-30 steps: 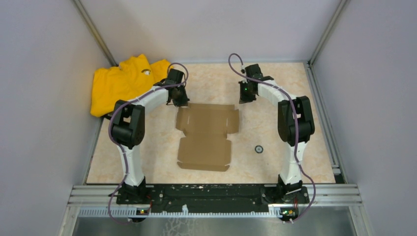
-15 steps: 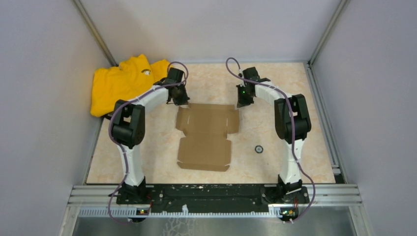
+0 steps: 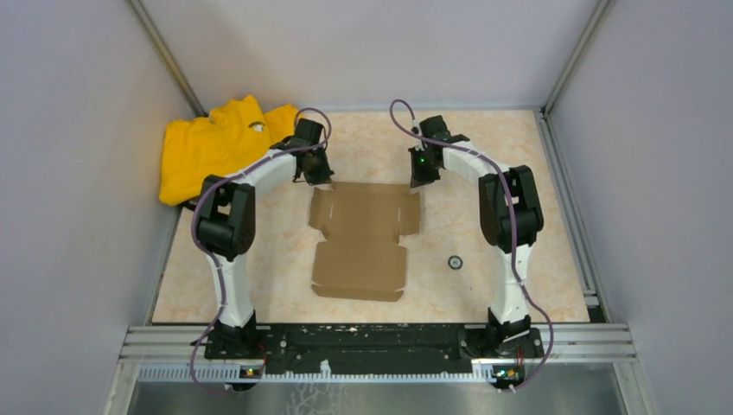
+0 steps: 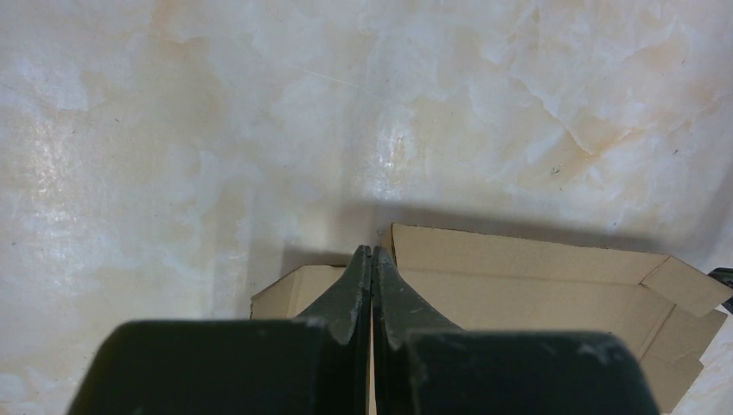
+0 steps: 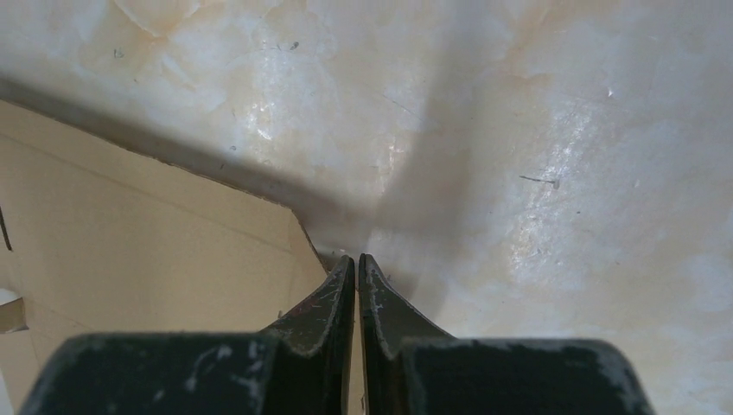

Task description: Fold the paper box

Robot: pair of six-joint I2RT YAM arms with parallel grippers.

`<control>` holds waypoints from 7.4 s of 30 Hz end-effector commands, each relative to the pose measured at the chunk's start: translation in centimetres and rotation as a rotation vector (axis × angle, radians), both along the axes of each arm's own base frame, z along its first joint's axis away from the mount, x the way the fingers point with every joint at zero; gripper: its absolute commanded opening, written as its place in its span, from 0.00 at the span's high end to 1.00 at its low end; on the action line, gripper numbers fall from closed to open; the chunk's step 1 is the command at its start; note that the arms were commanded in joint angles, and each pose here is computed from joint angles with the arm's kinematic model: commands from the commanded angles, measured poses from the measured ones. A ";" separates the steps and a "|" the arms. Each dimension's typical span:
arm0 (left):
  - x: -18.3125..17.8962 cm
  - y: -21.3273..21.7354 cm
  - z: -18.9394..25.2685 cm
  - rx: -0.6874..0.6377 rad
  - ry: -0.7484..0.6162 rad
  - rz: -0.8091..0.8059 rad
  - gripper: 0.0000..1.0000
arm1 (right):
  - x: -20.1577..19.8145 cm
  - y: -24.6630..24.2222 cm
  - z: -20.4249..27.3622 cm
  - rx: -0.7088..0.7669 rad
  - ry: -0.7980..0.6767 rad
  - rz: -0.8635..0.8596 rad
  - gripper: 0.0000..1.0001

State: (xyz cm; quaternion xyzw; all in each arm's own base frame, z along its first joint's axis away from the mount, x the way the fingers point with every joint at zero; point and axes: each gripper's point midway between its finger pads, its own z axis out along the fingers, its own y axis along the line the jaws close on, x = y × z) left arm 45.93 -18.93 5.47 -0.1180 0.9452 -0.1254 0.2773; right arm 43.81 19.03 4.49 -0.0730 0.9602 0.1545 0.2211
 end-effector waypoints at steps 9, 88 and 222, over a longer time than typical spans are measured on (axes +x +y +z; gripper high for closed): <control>0.7 -0.5 0.0 -0.019 -0.002 -0.008 1.00 | 1.3 2.5 2.1 0.036 -0.057 0.035 0.95; 0.4 -3.2 -1.8 -0.028 0.029 -0.039 1.00 | -1.2 6.4 -2.9 0.024 0.022 0.109 0.95; -7.1 1.1 7.9 -0.021 -0.066 -0.077 0.01 | 0.4 10.0 -1.1 0.166 -0.226 0.901 0.55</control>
